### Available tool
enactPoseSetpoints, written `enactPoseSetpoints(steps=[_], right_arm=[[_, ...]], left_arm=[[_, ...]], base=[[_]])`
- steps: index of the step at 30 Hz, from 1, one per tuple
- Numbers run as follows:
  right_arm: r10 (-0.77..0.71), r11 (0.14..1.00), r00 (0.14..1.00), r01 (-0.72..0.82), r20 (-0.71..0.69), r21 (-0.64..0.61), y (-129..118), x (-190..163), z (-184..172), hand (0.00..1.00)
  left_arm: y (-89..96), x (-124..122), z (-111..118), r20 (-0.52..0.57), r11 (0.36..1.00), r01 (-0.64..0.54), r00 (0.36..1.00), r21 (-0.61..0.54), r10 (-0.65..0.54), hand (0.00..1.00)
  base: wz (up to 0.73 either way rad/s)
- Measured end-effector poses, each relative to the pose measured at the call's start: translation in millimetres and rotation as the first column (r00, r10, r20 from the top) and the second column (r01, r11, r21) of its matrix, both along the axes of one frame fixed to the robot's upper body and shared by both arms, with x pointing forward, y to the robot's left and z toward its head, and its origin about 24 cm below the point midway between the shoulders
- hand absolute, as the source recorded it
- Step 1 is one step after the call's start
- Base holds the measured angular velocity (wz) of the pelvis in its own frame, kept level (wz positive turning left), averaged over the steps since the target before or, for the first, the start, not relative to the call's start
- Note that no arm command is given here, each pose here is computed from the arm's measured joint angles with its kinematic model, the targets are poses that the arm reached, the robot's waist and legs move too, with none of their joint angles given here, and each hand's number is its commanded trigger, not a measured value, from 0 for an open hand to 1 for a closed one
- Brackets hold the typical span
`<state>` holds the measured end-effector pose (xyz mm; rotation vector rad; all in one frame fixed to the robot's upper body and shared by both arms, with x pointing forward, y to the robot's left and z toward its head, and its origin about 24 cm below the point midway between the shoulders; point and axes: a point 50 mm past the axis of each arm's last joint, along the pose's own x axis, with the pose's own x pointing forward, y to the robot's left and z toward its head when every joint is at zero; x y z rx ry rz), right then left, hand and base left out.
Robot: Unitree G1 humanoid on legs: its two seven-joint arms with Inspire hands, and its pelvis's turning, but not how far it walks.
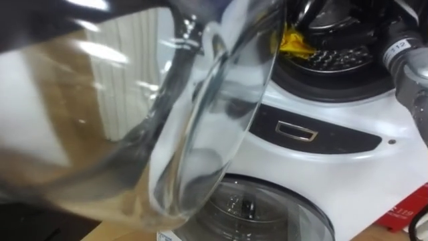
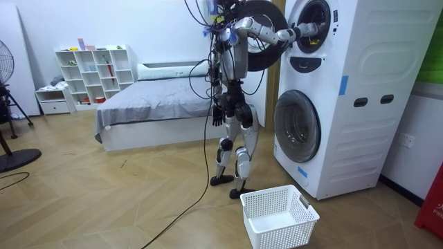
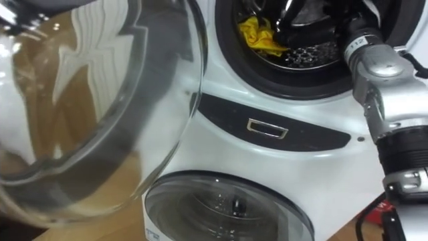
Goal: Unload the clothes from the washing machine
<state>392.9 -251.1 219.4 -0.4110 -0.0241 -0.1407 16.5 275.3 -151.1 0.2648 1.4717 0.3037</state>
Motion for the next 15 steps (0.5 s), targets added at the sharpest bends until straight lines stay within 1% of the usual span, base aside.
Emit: enactPoseSetpoints(steps=[1,4,6,7,9,12,15], right_arm=[[-0.001,0.999,1.0,0.0,-0.009,-0.041,-0.5,-0.1,0.0,0.0],[-0.011,0.994,1.0,0.008,-0.028,-0.107,-1.4,-0.2,-0.2,0.0],[0.001,0.982,0.998,-0.013,-0.063,-0.188,3.4,1.2,-2.2,0.0],[0.005,0.978,0.997,-0.02,-0.072,-0.206,4.6,1.5,-2.9,0.0],[0.017,0.948,0.992,-0.055,-0.122,-0.313,11.5,3.9,-8.0,0.0],[0.017,0.923,0.983,-0.084,-0.18,-0.374,12.6,5.2,-16.3,0.0],[0.024,0.915,0.983,-0.095,-0.181,-0.393,14.2,6.2,-11.0,0.0]], left_arm=[[-0.1,1.5,-0.1,0.002,1.0,0.0,1.0,-0.001,0.0,0.0],[2.9,2.1,0.7,0.001,1.0,0.001,1.0,0.006,-0.001,0.0],[7.6,0.9,1.5,-0.011,1.0,-0.005,1.0,0.015,0.005,0.0],[7.6,-0.1,1.2,-0.016,1.0,-0.008,1.0,0.014,0.008,0.0],[6.6,3.0,0.8,-0.006,1.0,-0.021,1.0,0.006,0.021,0.0],[8.1,8.5,1.1,0.005,1.0,-0.018,1.0,0.004,0.018,0.0],[9.3,6.9,0.5,-0.005,1.0,-0.027,1.0,0.003,0.027,0.0]], base=[[0.07],[0.06],[0.0],[0.0],[0.0],[0.0],[-0.01]])
